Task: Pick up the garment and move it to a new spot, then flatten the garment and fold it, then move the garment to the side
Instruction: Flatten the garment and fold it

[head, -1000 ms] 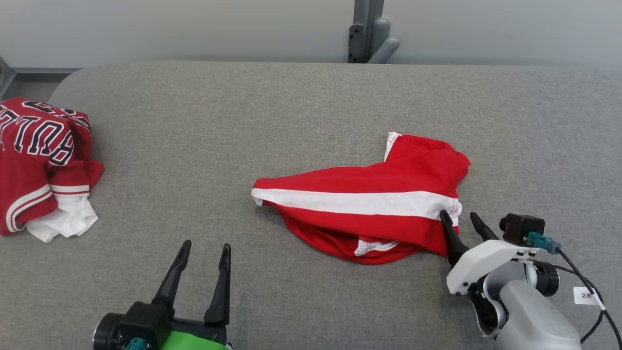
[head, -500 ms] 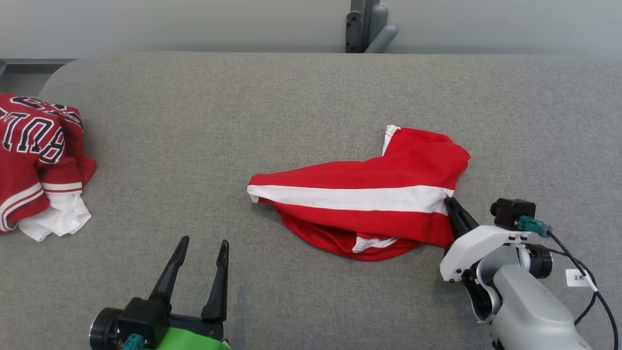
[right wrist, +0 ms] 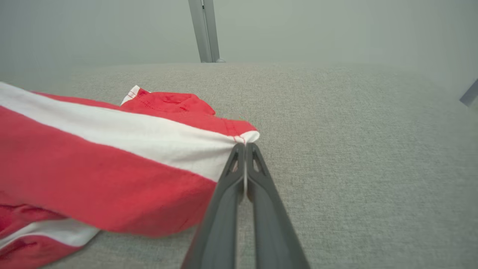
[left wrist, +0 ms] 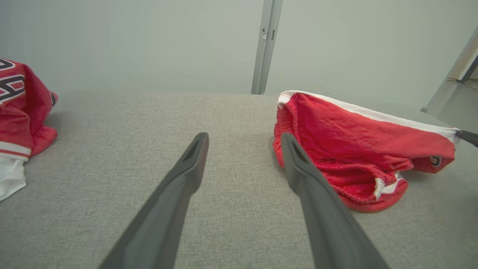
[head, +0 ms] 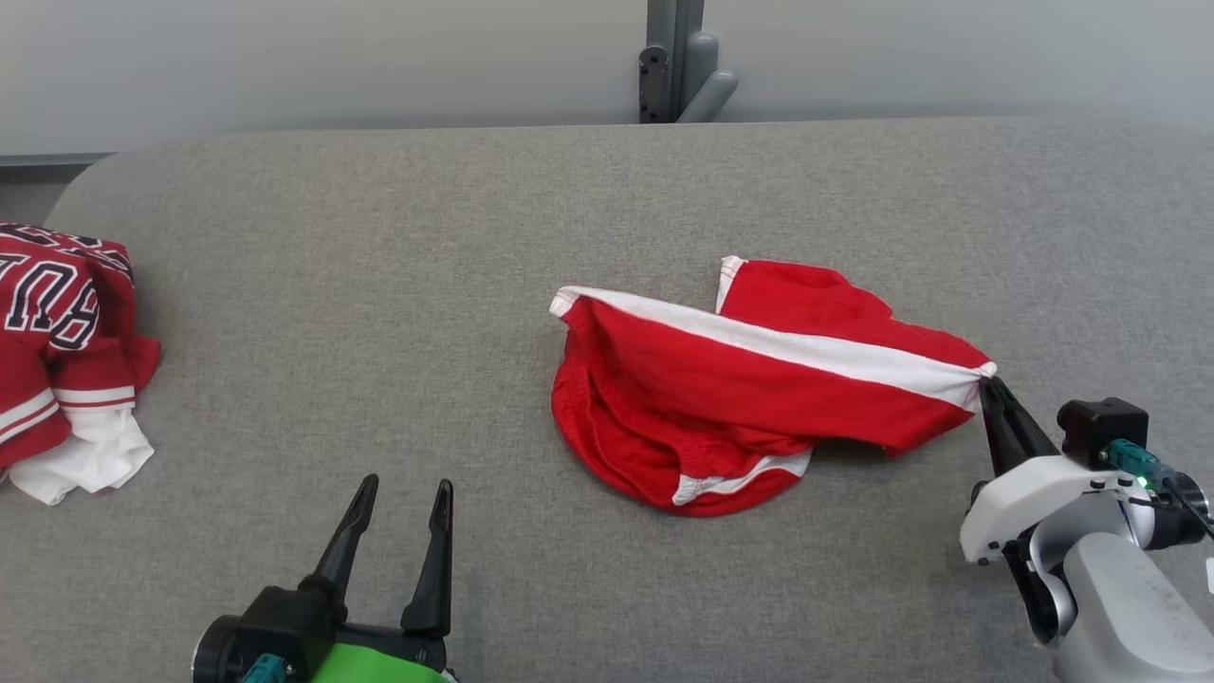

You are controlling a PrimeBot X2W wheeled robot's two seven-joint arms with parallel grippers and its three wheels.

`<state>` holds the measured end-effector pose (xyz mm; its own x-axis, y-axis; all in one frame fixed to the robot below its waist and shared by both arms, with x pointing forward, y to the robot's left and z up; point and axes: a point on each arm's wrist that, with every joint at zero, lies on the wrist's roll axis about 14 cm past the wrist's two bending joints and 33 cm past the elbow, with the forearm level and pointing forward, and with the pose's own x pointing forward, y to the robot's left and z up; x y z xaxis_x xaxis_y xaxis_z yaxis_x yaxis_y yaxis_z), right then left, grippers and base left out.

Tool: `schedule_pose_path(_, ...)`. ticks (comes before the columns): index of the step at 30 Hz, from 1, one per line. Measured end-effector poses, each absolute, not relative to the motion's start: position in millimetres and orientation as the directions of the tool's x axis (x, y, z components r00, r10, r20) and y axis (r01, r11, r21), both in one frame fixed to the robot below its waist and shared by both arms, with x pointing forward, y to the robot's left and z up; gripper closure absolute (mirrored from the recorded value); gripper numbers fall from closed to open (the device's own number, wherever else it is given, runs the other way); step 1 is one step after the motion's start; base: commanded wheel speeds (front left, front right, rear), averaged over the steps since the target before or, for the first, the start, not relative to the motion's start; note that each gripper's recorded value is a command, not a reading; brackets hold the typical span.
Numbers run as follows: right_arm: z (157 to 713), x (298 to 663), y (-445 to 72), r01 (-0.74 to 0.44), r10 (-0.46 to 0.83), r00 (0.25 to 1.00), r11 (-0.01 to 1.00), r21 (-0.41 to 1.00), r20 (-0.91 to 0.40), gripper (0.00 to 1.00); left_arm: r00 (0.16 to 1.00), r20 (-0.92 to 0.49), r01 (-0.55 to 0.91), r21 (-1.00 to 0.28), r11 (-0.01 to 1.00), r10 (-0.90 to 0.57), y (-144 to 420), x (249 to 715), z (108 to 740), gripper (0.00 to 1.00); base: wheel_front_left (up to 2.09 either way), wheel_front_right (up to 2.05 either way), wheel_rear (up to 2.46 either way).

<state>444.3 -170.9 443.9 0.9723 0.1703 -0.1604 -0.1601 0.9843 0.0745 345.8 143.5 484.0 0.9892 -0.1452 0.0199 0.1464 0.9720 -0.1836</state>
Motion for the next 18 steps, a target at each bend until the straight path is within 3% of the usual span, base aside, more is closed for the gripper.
schedule_pose_path(5, 445.5, 436.5, -181.8, -0.151, 0.153, 0.976, 0.988, 0.024, -0.158, 1.0, 0.981, -0.006, 0.184, -0.304, 0.935, -0.195, 122.2, 349.4, 475.1, 0.0, 0.0, 0.0, 0.0)
schedule_pose_path(11, 440.1, 433.0, -179.1, -0.172, 0.168, 0.97, 0.985, -0.01, -0.174, 1.0, 0.957, 0.019, 0.282, -0.305, 0.91, -0.291, 109.9, 397.7, 507.5, 0.0, 0.0, 0.0, 0.0)
schedule_pose_path(18, 438.3, 434.8, -170.5, -0.194, 0.188, 0.965, 0.981, -0.016, -0.18, 1.0, 0.906, -0.226, 0.185, -0.551, 0.814, -0.359, 87.4, 443.8, 486.7, 0.0, 0.0, 0.0, 0.0)
